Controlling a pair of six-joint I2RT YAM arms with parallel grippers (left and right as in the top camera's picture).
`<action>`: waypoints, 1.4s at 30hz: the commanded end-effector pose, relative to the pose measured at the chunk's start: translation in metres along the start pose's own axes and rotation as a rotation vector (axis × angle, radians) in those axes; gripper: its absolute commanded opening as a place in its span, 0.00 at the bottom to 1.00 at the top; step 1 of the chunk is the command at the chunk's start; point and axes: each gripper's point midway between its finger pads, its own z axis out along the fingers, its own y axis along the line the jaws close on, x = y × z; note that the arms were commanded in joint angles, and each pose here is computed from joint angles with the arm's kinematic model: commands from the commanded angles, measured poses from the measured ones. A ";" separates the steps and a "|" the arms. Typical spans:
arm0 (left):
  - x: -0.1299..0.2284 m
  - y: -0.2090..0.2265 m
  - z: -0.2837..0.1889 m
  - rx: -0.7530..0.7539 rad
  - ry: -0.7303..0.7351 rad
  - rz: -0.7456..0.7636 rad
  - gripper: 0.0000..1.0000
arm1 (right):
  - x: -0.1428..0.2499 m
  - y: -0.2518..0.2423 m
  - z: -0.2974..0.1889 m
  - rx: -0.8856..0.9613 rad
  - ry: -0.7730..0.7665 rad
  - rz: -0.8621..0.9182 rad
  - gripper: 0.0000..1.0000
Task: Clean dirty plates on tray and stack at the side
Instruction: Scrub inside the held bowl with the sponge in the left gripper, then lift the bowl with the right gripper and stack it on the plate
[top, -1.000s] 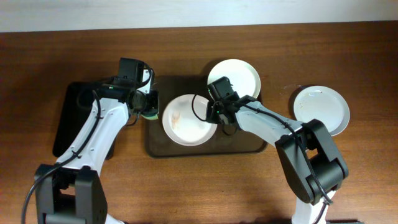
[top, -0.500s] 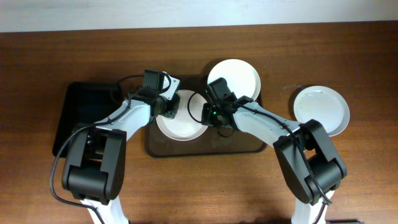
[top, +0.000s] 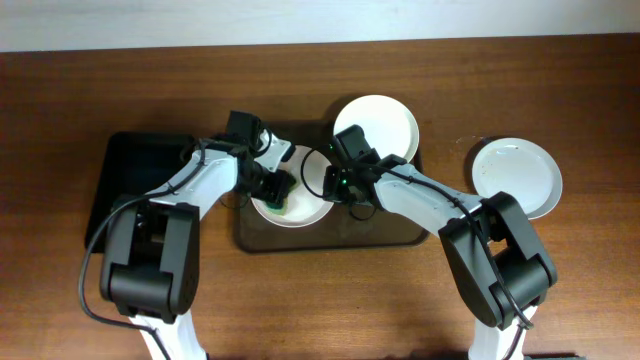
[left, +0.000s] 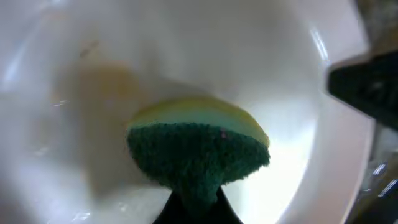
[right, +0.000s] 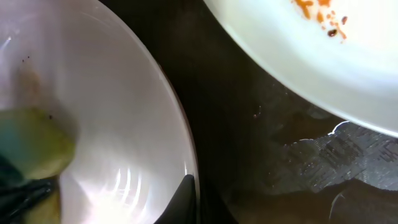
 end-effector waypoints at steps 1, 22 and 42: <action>-0.003 0.008 0.022 -0.005 -0.021 0.007 0.01 | 0.007 0.000 0.009 0.007 0.022 -0.021 0.04; -0.063 0.058 -0.165 -0.278 -0.012 -0.337 0.01 | 0.000 0.007 -0.035 -0.018 0.000 -0.103 0.04; -0.046 0.106 -0.187 -0.358 -0.028 -0.433 0.01 | -0.041 0.043 -0.217 0.701 -0.747 -0.550 0.04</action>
